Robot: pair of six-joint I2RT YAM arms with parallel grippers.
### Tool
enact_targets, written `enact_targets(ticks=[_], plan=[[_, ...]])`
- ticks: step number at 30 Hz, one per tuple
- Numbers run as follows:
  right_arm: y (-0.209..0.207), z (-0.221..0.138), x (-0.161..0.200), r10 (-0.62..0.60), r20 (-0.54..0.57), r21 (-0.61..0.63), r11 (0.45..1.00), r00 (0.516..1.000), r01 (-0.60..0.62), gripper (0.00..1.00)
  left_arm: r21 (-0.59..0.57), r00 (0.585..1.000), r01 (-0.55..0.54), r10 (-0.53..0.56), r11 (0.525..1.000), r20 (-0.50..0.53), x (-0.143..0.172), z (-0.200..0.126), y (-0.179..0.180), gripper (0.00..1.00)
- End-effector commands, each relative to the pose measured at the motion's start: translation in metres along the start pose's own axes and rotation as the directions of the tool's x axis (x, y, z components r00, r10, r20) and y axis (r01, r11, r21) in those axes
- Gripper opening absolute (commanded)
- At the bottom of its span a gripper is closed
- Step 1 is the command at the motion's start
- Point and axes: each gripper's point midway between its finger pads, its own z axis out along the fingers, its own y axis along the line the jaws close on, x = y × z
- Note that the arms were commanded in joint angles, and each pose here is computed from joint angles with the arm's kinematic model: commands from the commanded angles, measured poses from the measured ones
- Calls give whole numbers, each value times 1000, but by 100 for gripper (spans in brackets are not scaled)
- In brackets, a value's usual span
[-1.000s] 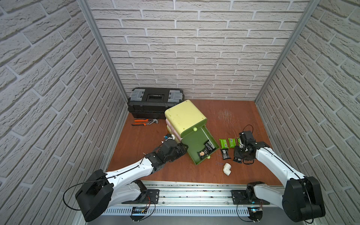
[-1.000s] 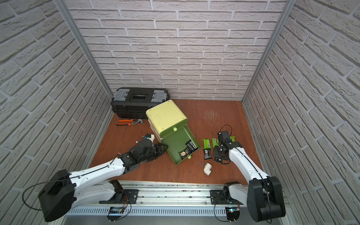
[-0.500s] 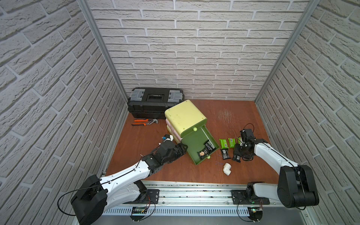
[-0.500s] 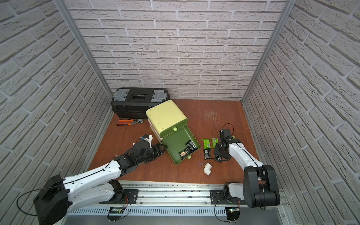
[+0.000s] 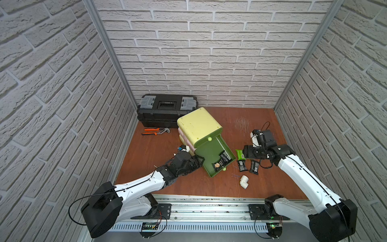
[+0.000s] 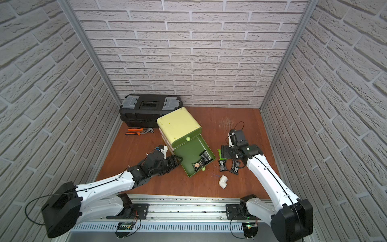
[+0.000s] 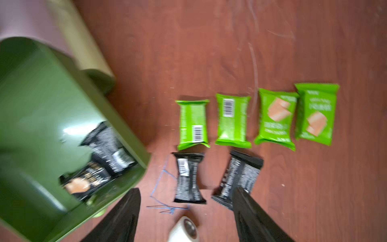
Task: Take the cookies out of the drawer
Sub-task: Place the cookie at the center of the board.
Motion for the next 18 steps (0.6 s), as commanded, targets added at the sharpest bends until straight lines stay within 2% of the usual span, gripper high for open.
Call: enact_targets(ticks=[1, 7, 13, 18], plan=[[33, -1, 11, -153, -32, -49, 987, 988, 151, 73, 32, 1000, -20, 19, 999, 14, -2, -1, -7, 63], [83, 26, 11, -254, -31, -117, 961, 967, 249, 73, 10, 1000, -11, 11, 1000, 26, -4, -2, -3, 61], [100, 53, 5, -265, -19, -147, 954, 964, 260, 73, -4, 999, -5, 5, 1000, 33, -6, -1, -1, 58], [98, 70, 4, -273, -27, -119, 956, 962, 268, 73, -16, 999, 4, -4, 1000, 38, -7, -1, 2, 57]])
